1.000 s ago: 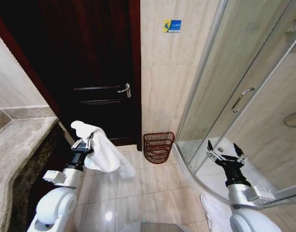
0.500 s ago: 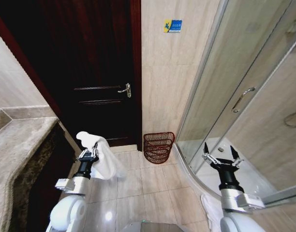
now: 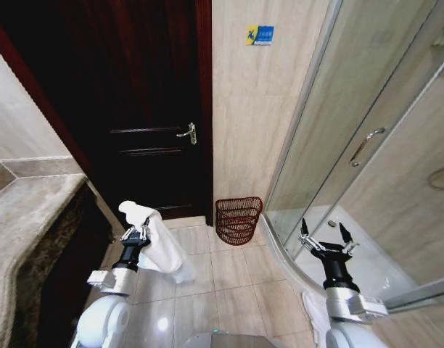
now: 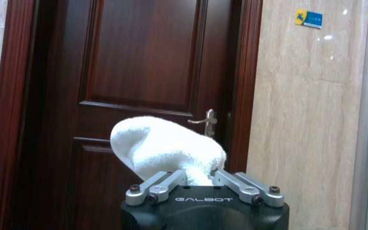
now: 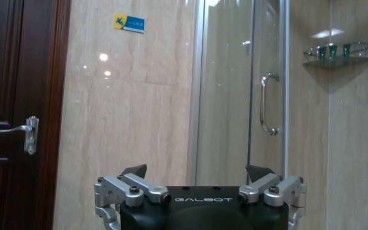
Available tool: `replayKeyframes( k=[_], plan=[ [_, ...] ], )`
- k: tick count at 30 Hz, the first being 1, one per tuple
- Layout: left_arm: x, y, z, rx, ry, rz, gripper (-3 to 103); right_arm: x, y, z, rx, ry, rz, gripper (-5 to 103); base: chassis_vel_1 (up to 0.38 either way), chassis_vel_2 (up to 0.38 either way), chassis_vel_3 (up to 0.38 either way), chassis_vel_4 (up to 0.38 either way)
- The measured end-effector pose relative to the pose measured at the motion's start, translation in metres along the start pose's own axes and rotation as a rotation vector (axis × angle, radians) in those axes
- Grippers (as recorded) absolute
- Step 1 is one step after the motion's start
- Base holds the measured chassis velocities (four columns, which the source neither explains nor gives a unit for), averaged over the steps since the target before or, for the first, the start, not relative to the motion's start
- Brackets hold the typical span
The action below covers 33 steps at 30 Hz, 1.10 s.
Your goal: Discard the used towel into the hamper.
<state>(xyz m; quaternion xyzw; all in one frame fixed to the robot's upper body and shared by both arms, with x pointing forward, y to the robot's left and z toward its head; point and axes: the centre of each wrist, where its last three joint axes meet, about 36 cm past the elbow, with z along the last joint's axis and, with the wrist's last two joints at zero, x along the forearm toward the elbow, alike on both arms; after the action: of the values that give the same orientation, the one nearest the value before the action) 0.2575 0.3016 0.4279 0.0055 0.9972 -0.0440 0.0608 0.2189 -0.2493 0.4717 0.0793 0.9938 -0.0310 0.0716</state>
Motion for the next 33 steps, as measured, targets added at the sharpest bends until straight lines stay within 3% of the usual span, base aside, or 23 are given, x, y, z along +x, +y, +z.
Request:
replayKeyframes(
  k=[10, 19, 33],
  plan=[
    [-0.019, 0.006, -0.003, -0.016, 0.009, 0.004, 7, -0.015, -0.002, 0.006, -0.016, 0.023, -0.014, 100, 0.000, 0.000, 0.000, 0.000],
    [-0.015, 0.003, 0.003, -0.009, 0.027, -0.007, 7, -0.011, -0.006, 0.011, -0.021, 0.037, -0.008, 100, 0.000, 0.000, 0.000, 0.000],
    [-0.008, 0.009, 0.000, -0.042, 0.017, -0.013, 7, -0.013, -0.001, 0.022, -0.028, 0.058, -0.029, 100, 0.000, 0.000, 0.000, 0.000]
  ],
)
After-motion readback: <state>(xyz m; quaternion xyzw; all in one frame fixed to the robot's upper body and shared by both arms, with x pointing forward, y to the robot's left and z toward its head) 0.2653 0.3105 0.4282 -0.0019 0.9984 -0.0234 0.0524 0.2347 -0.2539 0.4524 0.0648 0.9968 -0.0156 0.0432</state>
